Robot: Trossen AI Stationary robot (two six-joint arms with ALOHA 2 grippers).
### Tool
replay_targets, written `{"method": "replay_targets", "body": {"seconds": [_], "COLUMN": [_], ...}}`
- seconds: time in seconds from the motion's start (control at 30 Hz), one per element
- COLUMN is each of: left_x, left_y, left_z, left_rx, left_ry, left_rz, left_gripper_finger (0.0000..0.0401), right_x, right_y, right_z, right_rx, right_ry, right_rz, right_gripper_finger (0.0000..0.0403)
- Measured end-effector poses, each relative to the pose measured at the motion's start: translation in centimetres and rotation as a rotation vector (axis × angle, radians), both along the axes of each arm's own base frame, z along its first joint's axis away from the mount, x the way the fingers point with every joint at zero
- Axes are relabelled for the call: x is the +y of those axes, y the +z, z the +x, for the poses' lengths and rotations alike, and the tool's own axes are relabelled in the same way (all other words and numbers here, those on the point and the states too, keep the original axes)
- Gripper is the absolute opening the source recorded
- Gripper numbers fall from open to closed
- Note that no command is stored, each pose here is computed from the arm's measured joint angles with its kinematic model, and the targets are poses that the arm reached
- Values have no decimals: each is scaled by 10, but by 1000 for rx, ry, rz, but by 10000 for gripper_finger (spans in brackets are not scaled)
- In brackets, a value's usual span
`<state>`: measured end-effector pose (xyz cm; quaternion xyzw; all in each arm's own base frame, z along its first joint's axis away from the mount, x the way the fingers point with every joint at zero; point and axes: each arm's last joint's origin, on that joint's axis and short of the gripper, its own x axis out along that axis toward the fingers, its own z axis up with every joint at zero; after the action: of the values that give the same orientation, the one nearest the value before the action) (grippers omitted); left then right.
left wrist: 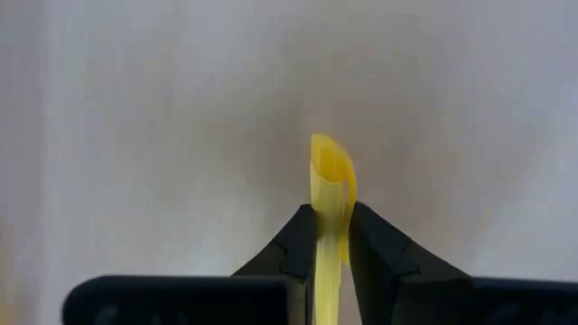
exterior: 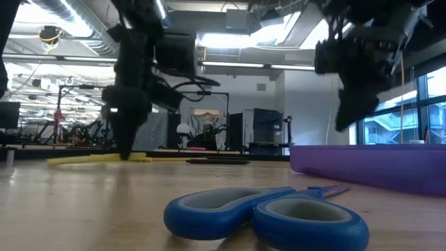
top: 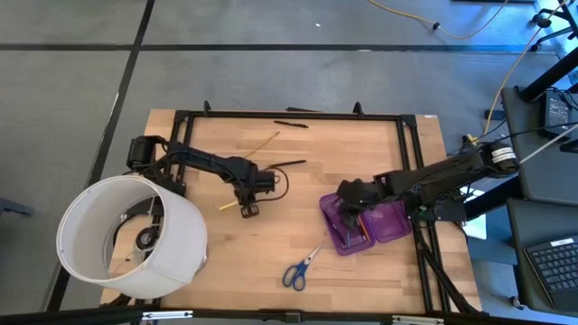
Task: Pick & place school supplies into a supply box
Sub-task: Put the bottom yellow pen into the supply box
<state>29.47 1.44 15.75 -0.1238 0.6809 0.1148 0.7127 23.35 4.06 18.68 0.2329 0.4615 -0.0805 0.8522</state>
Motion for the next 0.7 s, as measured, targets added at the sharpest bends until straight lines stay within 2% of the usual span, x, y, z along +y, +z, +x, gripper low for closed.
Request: {"method": "replay_targets", "body": {"seconds": [0.1, 0.23, 0.37, 0.5, 0.7], "left_x": [-5, -15, -24, -31, -45], "left_y": [12, 26, 41, 56, 73], "left_z": [20, 42, 60, 75, 84], "left_rx": [-171, -388, -600, -815, -1023], "left_ry": [-59, -196, -321, -416, -535], "left_rz": [-64, -126, -173, -205, -282], "left_gripper_finger": [37, 41, 38, 40, 35], "right_x": [7, 22, 35, 44, 49], "right_y": [10, 21, 28, 31, 31], "right_z": [3, 10, 11, 11, 9], "right_rx": [-115, -287, -395, -437, -437], "right_ry": [110, 271, 401, 435, 465], "right_rz": [-58, -133, -201, -198, -192], "right_gripper_finger": [113, 113, 113, 113, 113]}}
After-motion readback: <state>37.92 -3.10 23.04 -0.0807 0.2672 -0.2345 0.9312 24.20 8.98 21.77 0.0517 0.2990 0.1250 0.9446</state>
